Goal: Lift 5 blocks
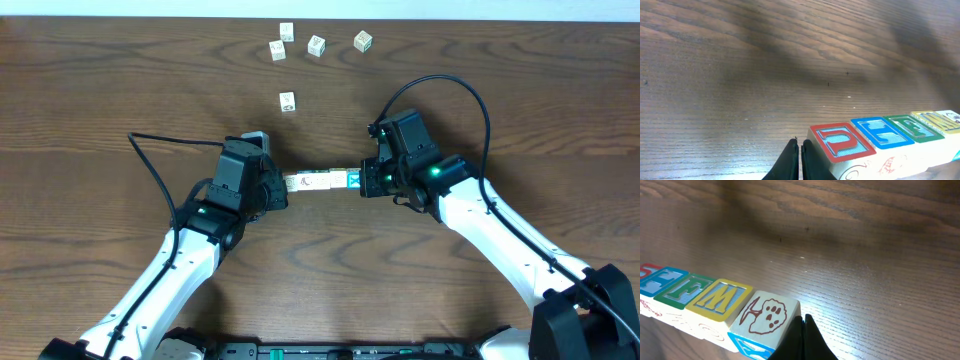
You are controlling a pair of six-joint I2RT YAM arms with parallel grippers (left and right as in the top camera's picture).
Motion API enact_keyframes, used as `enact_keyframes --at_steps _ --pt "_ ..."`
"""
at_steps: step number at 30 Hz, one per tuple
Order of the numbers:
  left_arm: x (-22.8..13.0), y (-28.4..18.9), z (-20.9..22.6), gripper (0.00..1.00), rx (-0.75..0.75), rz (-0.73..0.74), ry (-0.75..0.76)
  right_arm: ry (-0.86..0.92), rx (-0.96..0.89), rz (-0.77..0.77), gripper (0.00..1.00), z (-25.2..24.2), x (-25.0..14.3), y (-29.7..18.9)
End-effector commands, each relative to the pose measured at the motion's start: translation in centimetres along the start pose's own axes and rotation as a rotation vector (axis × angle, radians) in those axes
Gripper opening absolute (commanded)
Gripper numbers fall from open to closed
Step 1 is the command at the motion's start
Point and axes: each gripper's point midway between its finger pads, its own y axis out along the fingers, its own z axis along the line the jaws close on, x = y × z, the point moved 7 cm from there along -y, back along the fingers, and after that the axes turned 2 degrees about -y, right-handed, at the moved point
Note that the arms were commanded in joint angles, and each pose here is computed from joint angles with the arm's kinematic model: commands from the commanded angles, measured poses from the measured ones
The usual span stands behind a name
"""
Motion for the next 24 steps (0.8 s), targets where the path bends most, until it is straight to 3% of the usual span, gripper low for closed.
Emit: enact_keyframes --at_steps 1,24 --pt "0.5 -1.8 -5.9 0.07 -0.330 0.066 0.064 -0.120 0.439 0.109 0.01 7.9 -1.8 -2.4" --pt "1.1 -3.2 -6.4 0.07 -0.358 0.025 0.065 -0.123 0.427 0.096 0.01 7.9 -1.9 -3.2"
